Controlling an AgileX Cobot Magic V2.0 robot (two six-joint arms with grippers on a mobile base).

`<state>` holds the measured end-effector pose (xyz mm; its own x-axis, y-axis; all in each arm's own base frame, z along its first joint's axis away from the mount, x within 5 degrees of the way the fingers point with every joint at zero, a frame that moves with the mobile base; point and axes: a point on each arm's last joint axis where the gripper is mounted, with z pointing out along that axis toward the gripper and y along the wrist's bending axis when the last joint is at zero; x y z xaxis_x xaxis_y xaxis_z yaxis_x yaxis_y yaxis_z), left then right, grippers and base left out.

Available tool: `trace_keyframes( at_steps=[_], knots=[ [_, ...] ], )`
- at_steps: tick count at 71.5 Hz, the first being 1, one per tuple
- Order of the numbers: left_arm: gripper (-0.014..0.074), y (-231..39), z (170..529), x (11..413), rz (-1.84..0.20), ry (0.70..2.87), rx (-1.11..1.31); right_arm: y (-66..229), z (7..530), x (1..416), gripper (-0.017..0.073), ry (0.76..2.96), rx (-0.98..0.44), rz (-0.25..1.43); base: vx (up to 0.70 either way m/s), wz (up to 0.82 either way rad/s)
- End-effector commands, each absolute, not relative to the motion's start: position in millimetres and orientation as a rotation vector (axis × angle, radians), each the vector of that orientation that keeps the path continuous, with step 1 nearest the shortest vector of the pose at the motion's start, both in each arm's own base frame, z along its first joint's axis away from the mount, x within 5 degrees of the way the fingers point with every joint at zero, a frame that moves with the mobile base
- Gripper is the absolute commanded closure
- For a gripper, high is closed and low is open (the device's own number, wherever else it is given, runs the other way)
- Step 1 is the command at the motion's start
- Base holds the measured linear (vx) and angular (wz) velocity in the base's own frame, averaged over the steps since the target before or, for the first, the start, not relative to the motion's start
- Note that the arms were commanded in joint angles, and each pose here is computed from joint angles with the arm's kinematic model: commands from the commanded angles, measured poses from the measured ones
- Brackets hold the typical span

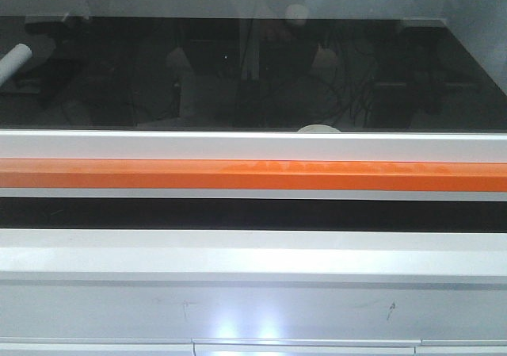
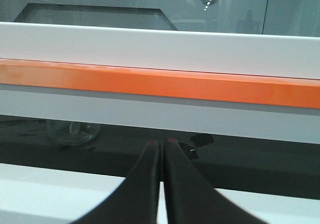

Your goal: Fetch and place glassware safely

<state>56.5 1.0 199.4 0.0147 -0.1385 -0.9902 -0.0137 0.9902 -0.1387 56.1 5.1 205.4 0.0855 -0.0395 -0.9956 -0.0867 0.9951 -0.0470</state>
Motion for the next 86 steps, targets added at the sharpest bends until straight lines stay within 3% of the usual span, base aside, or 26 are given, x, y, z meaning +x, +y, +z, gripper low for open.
trace_keyframes(
  at_steps=[1,73,86],
  knots=[
    [0.0601,1,196,57,-0.107,1.507,-0.117,5,206,56,0.0563,1.424,-0.098,0.025,0.0,0.0],
    [0.0601,0,200,56,-0.11,1.466,-0.113,5,206,56,0.0563,1.424,-0.099,0.024,0.0,0.0],
    [0.0601,0,207,55,-0.114,1.386,-0.102,5,218,53,0.0563,1.302,-0.095,0.019,0.0,0.0]
  ],
)
